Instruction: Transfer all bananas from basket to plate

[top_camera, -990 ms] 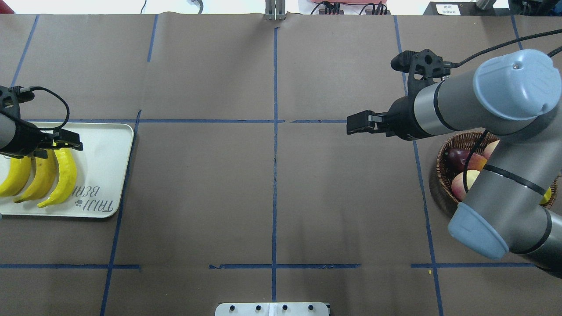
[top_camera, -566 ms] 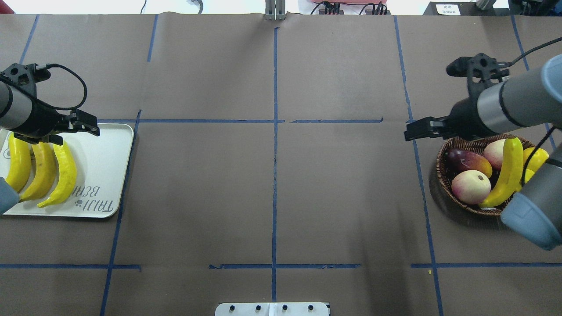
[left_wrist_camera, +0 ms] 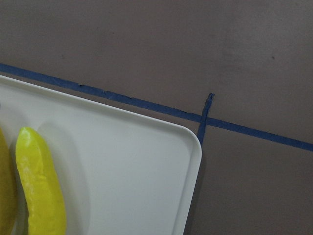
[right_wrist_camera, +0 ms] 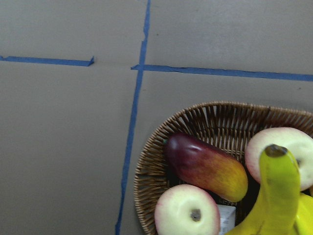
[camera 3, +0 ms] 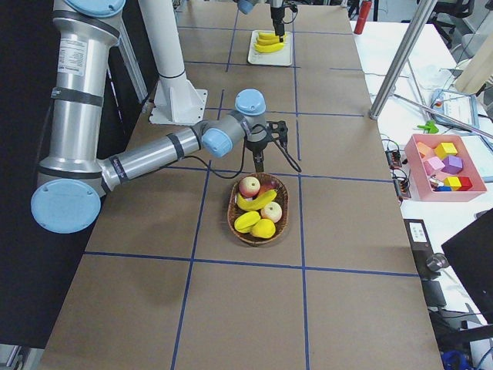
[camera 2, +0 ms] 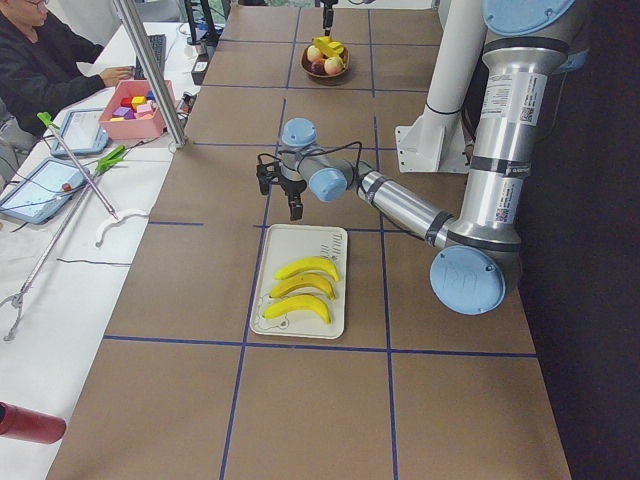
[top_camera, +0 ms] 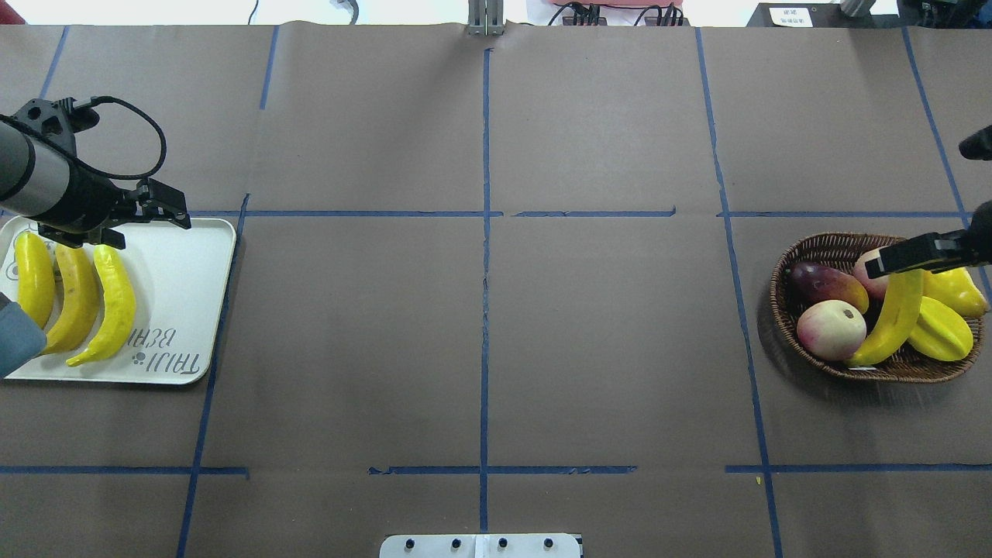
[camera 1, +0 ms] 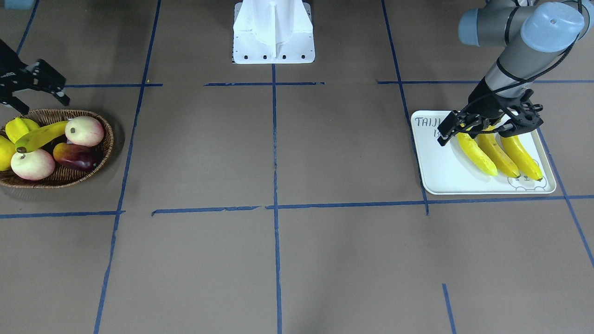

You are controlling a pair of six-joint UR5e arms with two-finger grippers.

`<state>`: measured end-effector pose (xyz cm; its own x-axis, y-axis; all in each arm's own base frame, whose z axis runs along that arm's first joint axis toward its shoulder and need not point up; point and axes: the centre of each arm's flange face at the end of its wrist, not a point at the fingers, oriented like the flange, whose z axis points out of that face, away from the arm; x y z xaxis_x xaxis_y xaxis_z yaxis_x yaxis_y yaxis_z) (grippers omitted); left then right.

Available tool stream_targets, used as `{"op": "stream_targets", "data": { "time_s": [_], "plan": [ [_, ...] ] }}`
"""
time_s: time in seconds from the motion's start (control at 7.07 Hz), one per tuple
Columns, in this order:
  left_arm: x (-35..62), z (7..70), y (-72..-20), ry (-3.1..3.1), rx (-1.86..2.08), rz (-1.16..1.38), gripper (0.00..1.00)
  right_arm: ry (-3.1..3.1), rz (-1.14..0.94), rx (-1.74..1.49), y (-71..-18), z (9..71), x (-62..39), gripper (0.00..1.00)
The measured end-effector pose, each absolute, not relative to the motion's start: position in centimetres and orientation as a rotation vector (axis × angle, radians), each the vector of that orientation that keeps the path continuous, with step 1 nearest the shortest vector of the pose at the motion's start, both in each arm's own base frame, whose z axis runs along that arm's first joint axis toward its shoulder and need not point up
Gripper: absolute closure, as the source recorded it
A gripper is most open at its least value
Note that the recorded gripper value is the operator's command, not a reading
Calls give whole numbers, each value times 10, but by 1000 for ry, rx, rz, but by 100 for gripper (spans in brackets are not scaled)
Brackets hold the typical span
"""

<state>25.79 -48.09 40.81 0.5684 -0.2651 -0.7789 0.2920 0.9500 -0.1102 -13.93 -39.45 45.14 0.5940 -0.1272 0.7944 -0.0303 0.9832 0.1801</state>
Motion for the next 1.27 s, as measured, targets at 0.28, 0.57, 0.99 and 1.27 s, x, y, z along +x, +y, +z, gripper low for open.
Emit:
{"op": "stream_targets", "data": {
  "time_s": [0.28, 0.57, 0.99, 1.27],
  "plan": [
    [263, 405, -485, 912, 31, -332, 0, -980, 6, 198, -369, 523, -123, 0],
    [267, 400, -487, 917, 28, -342, 0, -1000, 54, 192, -367, 577, -122, 1],
    [269, 400, -488, 915, 29, -349, 0, -1014, 53, 183, -378, 583, -138, 1],
    [272, 401, -487, 912, 26, -345, 0, -992, 26, 161, -375, 595, -155, 1]
  ]
}}
